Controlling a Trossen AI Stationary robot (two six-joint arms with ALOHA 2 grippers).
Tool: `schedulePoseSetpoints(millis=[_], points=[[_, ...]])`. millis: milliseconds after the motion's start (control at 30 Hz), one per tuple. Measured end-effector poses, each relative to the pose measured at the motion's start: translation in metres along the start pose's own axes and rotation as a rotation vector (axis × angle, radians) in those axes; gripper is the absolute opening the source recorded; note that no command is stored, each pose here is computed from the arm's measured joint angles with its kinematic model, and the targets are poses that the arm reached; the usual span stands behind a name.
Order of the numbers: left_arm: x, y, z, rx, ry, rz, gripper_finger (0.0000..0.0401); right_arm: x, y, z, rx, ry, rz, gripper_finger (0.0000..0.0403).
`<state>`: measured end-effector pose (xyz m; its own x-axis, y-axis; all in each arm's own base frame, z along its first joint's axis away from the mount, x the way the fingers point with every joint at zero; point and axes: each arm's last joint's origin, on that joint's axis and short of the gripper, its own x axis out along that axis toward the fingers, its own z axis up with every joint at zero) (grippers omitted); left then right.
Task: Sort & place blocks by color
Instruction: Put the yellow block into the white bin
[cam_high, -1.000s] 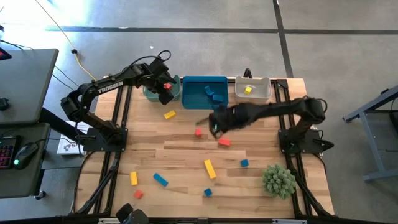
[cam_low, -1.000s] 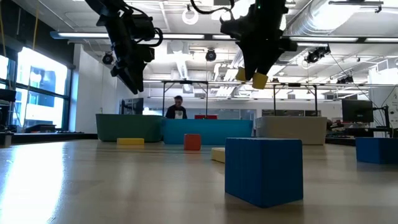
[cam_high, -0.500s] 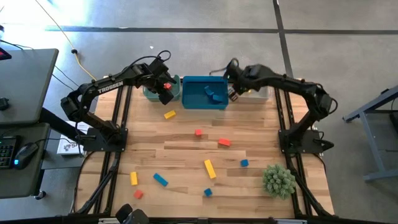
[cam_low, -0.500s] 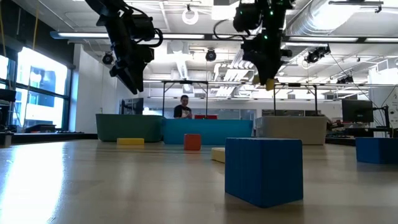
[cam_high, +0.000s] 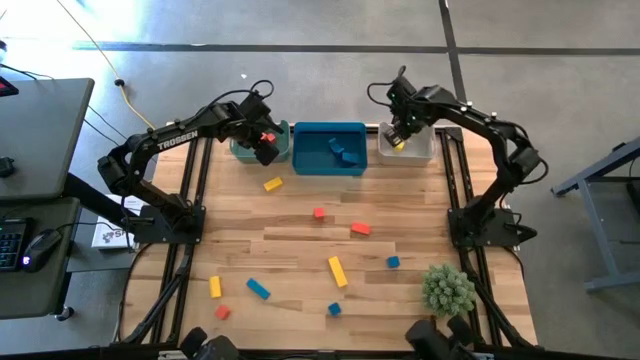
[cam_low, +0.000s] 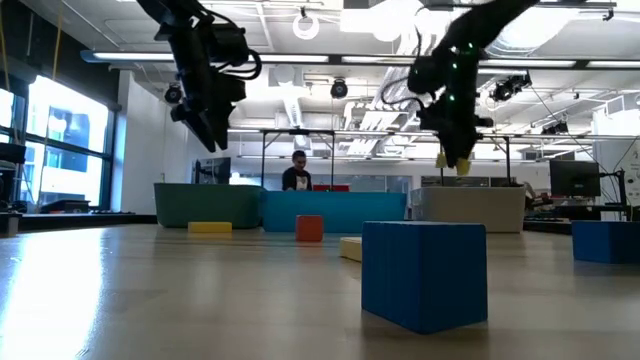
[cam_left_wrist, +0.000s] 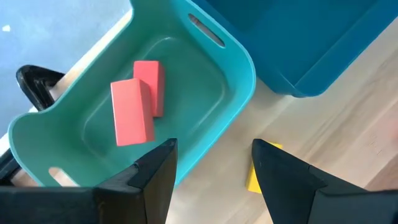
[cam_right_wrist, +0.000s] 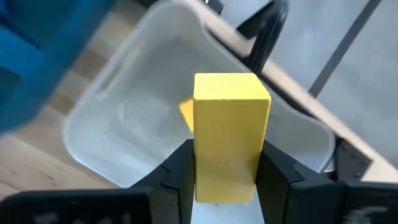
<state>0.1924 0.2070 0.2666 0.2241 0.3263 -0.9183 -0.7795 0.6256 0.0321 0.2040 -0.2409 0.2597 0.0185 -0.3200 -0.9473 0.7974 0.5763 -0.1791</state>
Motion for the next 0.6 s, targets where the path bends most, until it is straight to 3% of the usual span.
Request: schedulePoseSetpoints(millis=[200, 500, 600], points=[[0.0, 0.0, -0.002, -0.094, 0.017, 0.002, 0.0213, 0.028, -0.007, -0.016, -0.014, 0.071, 0.054, 0.0103], [0.0, 0.0, -0.004, -0.176, 0.047, -0.024, 0.0236, 0.046, -0.011, -0.027, -0.033, 0.094, 0.029, 0.0105], [0.0, -0.002, -0.004, -0.213, 0.056, -0.072, 0.0234, 0.047, -0.012, -0.027, -0.055, 0.093, -0.001, 0.0147]])
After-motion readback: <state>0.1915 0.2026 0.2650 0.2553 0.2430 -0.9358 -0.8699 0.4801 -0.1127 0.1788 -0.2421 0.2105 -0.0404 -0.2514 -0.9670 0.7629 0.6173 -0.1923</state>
